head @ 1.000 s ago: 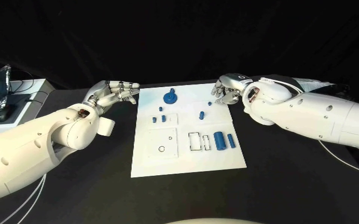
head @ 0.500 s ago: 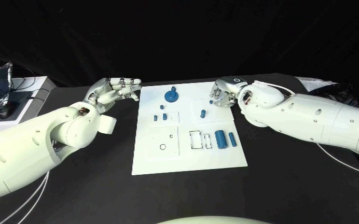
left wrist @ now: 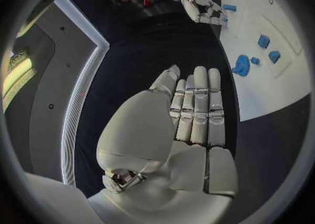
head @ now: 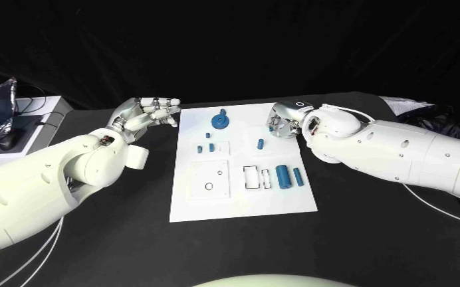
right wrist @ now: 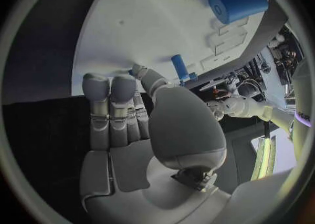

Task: Assemble the parts on the task board

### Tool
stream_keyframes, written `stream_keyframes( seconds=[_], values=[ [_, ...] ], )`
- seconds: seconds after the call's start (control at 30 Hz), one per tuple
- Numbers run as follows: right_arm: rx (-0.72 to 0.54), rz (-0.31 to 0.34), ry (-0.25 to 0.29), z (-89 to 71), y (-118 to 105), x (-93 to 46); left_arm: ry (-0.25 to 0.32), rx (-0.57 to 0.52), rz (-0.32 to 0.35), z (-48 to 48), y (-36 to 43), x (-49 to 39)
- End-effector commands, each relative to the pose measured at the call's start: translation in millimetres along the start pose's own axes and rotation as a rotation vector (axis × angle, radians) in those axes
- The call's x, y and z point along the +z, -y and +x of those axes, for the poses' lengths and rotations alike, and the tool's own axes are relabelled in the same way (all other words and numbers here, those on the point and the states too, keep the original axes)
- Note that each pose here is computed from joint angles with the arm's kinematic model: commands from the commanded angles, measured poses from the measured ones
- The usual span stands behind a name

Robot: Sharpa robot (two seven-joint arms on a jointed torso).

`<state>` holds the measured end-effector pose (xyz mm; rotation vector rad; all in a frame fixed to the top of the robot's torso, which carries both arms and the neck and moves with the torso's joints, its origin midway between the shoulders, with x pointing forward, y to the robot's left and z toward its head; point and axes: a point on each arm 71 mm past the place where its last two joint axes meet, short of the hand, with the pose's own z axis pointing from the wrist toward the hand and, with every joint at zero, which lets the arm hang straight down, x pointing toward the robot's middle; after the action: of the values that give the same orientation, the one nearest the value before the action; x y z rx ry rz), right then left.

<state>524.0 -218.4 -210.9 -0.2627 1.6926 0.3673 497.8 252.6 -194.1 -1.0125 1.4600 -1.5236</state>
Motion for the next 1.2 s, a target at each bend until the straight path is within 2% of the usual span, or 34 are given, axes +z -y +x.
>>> stream_keyframes(
  seconds=[0.03, 0.47, 0.8, 1.0, 1.2],
  values=[
    [-0.002, -0.017, -0.036, 6.1, -2.7, 0.7, -0.009, -0.014, 0.006, 1.9, 0.6, 0.4],
    [-0.001, -0.01, -0.061, 11.8, -5.2, 6.4, -0.005, -0.007, -0.007, 1.4, -0.2, 0.3],
    [-0.009, -0.01, -0.073, 13.6, -5.6, 5.5, -0.003, 0.001, -0.012, 0.7, -0.7, 0.2],
    [-0.009, -0.003, -0.04, 11.8, -5.8, 4.1, -0.001, 0.003, -0.012, 0.5, -0.8, 0.3],
    [0.003, 0.016, 0.05, 5.5, -5.0, 2.4, -0.004, 0.031, -0.007, 0.0, -0.6, 0.3]
  ],
)
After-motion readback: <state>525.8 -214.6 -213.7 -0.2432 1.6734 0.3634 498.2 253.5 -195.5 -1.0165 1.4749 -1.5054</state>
